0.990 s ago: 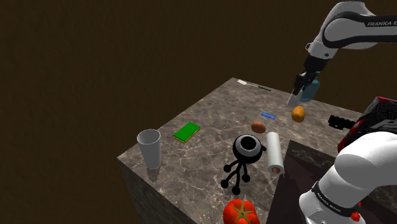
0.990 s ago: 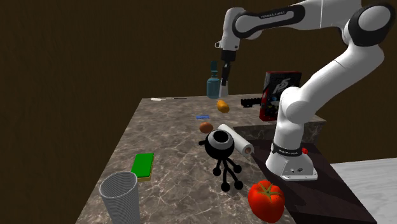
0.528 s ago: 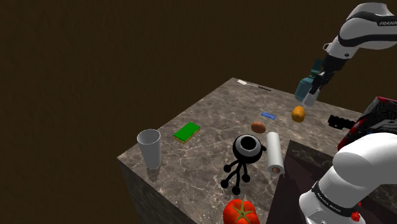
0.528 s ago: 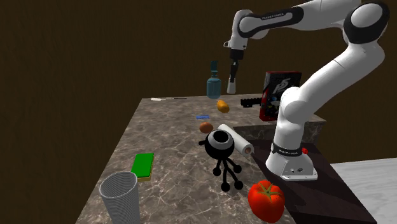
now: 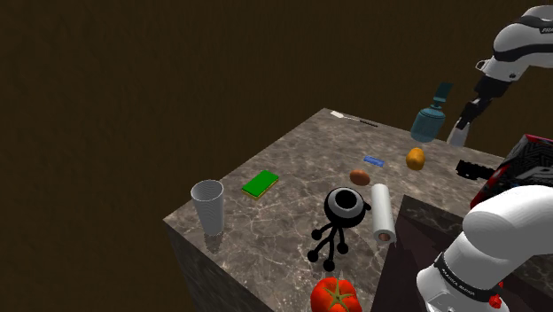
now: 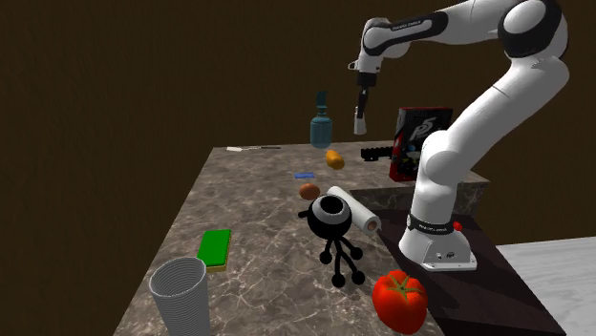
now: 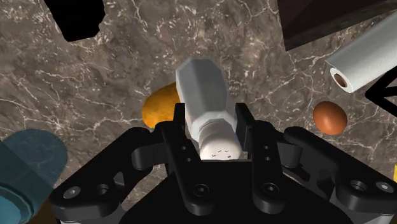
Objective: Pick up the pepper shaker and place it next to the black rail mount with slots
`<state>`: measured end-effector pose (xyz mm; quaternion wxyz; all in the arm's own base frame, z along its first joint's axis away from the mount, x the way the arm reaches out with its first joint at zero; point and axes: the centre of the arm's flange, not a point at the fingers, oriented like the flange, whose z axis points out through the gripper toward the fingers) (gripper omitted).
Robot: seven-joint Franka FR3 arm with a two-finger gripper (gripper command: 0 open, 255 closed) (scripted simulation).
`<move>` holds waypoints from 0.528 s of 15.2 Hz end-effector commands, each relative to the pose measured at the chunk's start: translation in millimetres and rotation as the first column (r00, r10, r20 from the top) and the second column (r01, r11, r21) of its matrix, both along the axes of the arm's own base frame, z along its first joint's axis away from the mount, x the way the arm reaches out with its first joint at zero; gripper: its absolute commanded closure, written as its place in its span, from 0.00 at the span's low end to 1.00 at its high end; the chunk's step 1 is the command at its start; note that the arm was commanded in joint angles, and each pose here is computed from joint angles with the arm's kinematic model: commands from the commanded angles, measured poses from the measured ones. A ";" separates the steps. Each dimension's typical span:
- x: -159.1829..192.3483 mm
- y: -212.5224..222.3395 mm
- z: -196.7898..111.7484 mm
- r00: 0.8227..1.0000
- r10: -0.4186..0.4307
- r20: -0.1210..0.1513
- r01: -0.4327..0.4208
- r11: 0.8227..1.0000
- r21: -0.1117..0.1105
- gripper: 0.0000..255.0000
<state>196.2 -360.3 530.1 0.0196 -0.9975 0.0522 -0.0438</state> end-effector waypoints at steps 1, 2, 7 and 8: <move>-16.2 -23.0 -0.6 1.000 0.001 -0.001 -0.001 1.000 -0.001 1.00; -22.5 -34.6 -0.6 1.000 0.001 -0.001 -0.001 1.000 -0.001 1.00; -41.1 -69.3 -11.0 1.000 0.001 -0.001 -0.001 1.000 -0.001 1.00; -41.1 -69.3 -16.3 1.000 0.001 -0.001 -0.001 1.000 -0.001 1.00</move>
